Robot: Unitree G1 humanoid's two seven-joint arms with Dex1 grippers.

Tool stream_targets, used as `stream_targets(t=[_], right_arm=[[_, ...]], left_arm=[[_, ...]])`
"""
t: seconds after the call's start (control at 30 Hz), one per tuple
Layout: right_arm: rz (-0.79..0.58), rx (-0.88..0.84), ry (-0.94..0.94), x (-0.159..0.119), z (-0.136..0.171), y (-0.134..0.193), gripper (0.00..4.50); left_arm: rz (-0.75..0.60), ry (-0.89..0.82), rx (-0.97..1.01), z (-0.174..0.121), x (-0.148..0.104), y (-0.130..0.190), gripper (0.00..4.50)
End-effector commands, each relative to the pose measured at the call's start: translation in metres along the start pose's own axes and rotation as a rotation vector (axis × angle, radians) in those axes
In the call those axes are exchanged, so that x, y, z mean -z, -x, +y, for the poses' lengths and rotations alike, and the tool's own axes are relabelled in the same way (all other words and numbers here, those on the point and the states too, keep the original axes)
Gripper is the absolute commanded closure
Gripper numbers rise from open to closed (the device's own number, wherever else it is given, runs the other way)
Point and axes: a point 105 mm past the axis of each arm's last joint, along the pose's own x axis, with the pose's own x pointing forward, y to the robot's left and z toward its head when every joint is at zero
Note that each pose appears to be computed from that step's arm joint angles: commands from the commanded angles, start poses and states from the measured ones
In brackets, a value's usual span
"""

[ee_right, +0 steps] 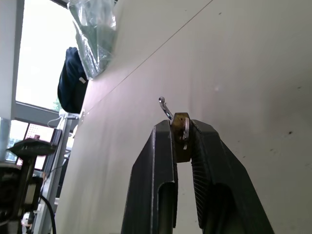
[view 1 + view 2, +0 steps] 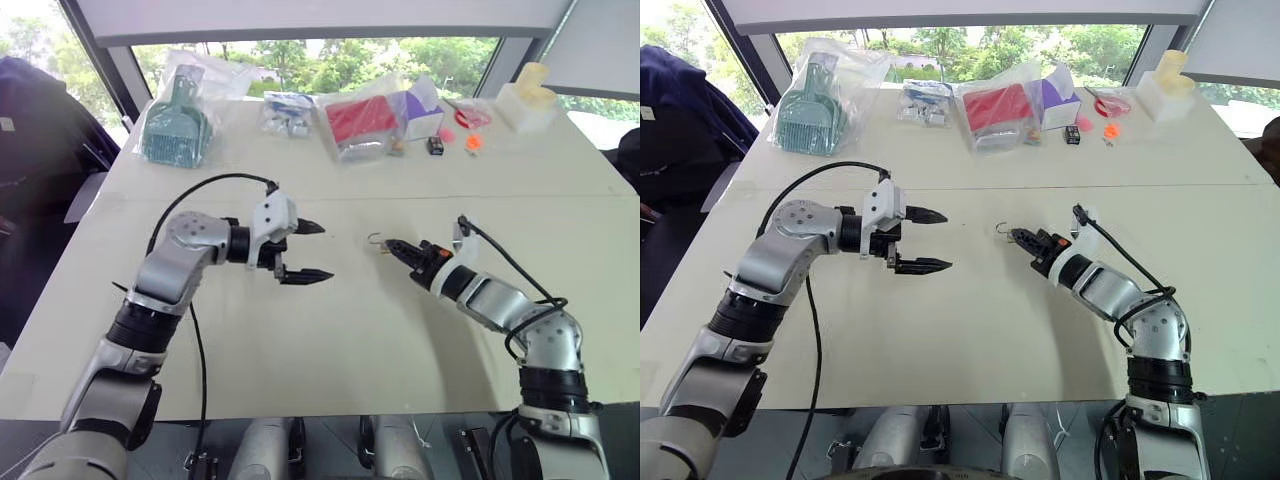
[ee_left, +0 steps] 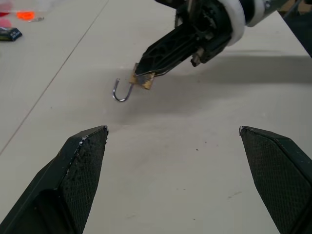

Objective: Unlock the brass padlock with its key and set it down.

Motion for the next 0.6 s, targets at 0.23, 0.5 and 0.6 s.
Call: stream_targets(t=[0.23,0.5,0.6], right_arm=[[0.074,0.087,0.359,-0.009,-0.010,0.015,0.67],[0.078,0.118,0.835,-0.037,-0.006,0.088,0.02],[0.068,0.082,0.876,-0.035,0.004,0.109,0.02]], left_arm=[[-0.032,-0.017,-0.033,-0.001,-0.009,0.006,0.00],[-0.024,0.047,-0.067,-0.002,0.001,0.012,0.00],[-0.006,0.080,-0.069,-0.006,0.009,0.015,0.00]])
